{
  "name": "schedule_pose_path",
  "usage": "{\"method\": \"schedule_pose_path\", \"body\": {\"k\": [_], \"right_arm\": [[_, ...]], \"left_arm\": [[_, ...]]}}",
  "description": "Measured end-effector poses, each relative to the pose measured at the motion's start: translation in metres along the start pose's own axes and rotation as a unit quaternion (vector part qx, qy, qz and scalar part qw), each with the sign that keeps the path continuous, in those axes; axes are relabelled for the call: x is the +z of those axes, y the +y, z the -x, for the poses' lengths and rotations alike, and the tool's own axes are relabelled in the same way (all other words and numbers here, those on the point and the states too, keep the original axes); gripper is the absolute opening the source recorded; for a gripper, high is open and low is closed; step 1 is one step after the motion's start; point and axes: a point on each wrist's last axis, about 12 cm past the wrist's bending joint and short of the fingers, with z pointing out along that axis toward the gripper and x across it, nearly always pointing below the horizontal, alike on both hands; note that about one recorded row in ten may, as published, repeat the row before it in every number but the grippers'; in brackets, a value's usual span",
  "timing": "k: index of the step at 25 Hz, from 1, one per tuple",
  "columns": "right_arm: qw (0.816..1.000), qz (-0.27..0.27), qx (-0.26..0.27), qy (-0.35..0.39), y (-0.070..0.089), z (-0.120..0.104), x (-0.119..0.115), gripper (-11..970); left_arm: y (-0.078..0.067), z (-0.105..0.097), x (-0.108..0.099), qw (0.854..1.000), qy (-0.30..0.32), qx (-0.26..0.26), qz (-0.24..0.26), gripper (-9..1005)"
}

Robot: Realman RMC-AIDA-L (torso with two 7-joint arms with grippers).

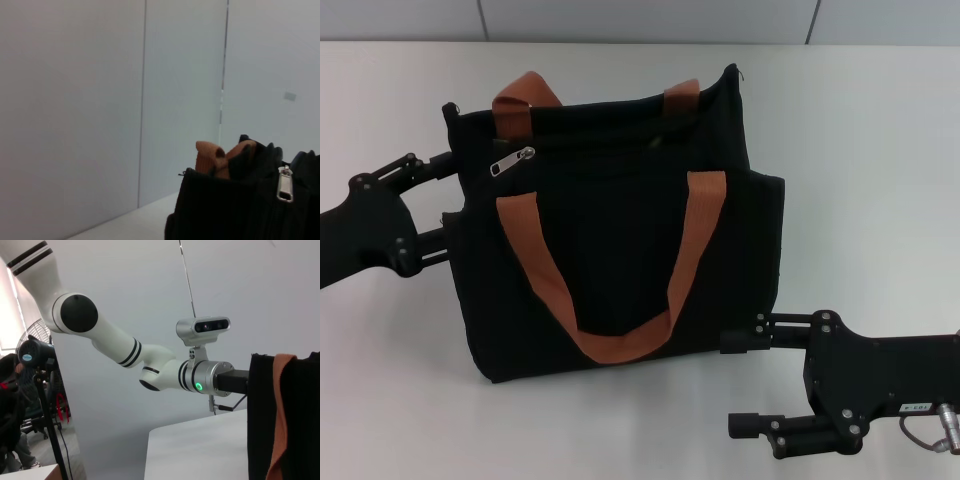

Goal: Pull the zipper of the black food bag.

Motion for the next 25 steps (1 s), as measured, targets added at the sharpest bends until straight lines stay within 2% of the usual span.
{"method": "schedule_pose_path", "body": {"k": [9,13,21,25], "right_arm": [[1.0,0.0,0.0,-0.001,-0.0004,0.0005,0.0008,738],[1.0,0.0,0.001,-0.002,0.0001,0.0,0.0006,738],[1.0,0.0,0.002,-0.002,0.0002,-0.0001,0.0008,738],[1.0,0.0,0.003,-0.003,0.0003,-0.0001,0.0009,738]], "left_arm": [[-0.0044,-0.0024,0.0083,1.0,-0.015,0.013,0.011,682],[-0.0062,-0.0035,0.0067,0.999,-0.014,0.037,0.009,674],[-0.0086,-0.0041,0.0018,0.999,-0.02,0.042,0.013,659],[-0.0093,-0.0044,0.0023,0.999,-0.023,0.04,0.016,495]]}}
